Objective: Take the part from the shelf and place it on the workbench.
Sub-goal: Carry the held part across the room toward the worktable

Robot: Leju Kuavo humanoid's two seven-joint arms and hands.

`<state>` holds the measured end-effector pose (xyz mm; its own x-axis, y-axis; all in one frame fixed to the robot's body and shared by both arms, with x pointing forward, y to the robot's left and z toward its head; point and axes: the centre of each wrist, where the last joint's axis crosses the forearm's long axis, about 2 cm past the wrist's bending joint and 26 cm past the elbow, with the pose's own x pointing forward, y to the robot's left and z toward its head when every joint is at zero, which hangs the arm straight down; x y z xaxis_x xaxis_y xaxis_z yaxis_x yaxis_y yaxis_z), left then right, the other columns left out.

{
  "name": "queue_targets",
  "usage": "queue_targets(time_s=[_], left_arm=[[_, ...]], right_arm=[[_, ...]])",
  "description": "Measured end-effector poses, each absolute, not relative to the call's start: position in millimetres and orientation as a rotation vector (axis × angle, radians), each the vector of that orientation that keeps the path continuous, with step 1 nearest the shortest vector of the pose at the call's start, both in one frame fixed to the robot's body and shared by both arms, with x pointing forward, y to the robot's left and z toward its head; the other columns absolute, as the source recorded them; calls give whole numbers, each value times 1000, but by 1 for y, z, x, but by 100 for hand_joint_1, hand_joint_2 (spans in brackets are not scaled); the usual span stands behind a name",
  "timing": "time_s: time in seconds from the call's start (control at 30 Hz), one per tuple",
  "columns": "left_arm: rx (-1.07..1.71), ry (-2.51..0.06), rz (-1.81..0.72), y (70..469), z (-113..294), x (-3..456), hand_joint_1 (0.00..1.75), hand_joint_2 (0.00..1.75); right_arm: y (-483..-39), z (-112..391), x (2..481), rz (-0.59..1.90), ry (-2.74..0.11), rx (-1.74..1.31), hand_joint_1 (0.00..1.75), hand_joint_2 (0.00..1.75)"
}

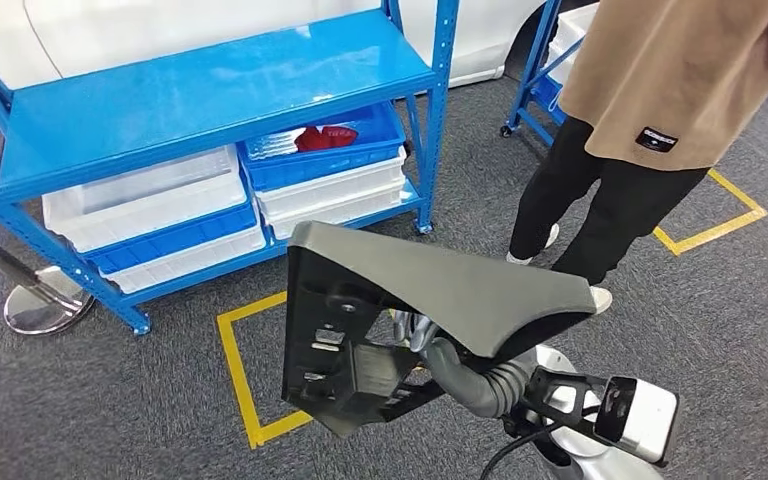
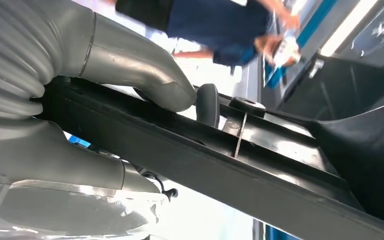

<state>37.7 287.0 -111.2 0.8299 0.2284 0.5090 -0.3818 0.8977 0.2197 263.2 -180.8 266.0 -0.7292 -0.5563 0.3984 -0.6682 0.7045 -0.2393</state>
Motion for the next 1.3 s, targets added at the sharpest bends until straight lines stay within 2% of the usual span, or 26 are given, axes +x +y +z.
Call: queue_targets(time_s=[0.53, 1.3], left_arm=[[353, -517, 343, 294, -111, 35, 0, 175], [353, -517, 334, 303, -111, 40, 0, 175]], right_arm=[[-185, 288, 244, 469, -2781, 887, 175, 175], [-189, 303, 236, 454, -2856, 892, 175, 175]])
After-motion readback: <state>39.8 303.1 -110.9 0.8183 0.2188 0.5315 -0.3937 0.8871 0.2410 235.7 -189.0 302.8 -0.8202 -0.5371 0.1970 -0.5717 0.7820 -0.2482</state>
